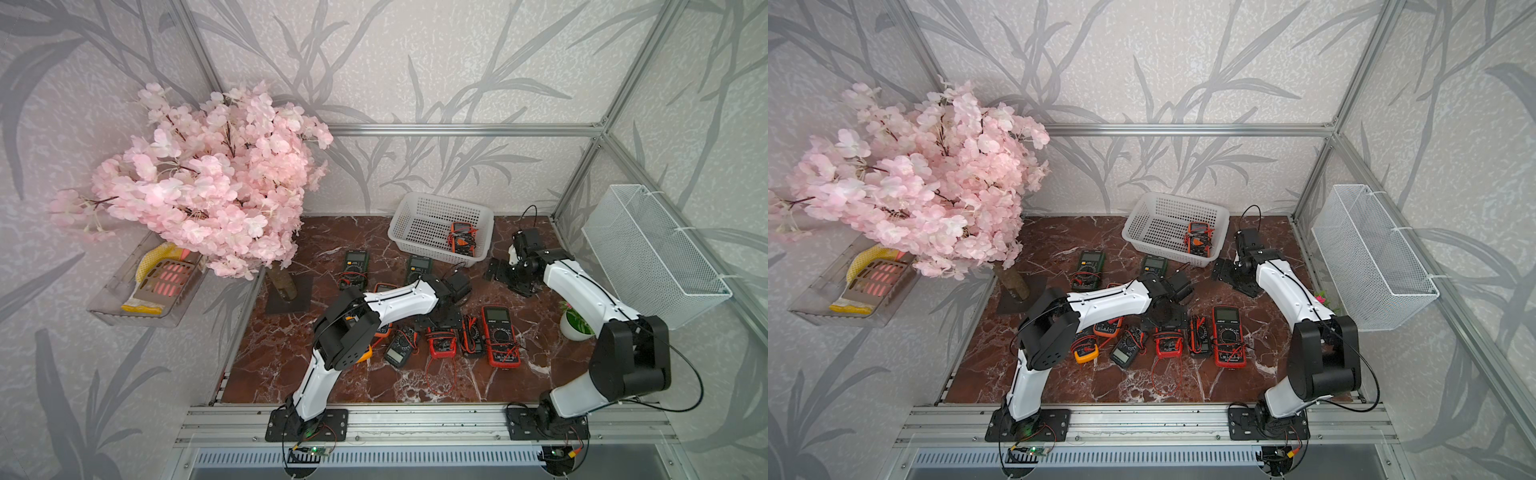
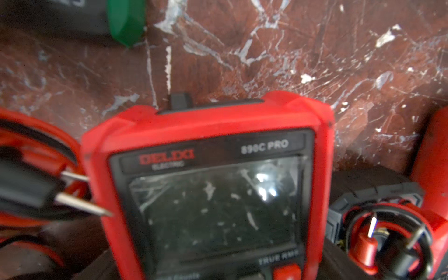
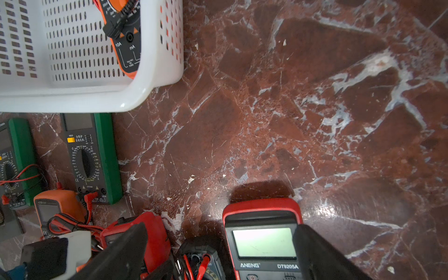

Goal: Put the multimeter into the basket
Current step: Pick up the multimeter from the center of the board.

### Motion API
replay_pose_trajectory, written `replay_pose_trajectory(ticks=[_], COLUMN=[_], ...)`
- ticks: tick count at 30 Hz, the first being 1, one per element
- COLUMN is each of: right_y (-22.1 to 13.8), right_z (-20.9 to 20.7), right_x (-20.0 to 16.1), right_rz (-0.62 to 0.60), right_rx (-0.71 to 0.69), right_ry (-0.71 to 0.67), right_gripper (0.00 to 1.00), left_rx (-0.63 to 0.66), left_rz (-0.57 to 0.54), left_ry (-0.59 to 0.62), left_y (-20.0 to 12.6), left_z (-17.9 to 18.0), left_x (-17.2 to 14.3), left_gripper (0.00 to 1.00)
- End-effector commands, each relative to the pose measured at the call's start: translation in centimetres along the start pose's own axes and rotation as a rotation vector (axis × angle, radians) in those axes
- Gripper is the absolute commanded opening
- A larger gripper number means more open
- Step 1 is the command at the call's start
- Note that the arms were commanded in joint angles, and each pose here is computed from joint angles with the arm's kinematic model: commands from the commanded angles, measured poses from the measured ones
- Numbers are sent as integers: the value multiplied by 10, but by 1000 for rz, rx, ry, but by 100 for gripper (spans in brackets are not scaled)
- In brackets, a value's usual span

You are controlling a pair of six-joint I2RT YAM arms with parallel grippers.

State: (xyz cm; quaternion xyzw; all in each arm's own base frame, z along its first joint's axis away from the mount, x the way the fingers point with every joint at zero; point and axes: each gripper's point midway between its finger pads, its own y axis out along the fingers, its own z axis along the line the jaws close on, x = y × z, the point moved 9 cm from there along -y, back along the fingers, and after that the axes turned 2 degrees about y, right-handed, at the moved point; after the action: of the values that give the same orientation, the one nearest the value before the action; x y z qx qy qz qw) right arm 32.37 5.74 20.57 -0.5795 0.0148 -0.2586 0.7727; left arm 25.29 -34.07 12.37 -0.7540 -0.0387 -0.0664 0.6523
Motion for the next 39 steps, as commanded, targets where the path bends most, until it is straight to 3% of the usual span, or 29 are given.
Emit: replay_pose_trajectory(ticks=[1, 6, 11, 16, 28, 39], right_y=[2, -2, -7, -14, -28, -43], right_z=[-4, -3, 0, 3, 12, 14], right_x=[0, 0, 1, 3, 13, 27], right_rz=[5, 3, -3, -17, -59, -114], right_rx=[-19, -12, 2, 23, 69, 107], right_ry=[17, 16, 19, 24, 54, 87], right_gripper=[99, 99, 99, 99, 99, 99], left_rx=[35, 7, -21, -73, -147, -183], left_rz=[30, 22, 7, -16, -118, -299], left_ry=[35, 51, 63, 80, 141, 139], left_y=[11, -1, -27, -60, -132, -178], left_z=[6, 2, -3, -11, -23, -16], left_x=[-7, -5, 0, 5, 26, 91], left_gripper=[82, 55, 42, 35, 31, 31])
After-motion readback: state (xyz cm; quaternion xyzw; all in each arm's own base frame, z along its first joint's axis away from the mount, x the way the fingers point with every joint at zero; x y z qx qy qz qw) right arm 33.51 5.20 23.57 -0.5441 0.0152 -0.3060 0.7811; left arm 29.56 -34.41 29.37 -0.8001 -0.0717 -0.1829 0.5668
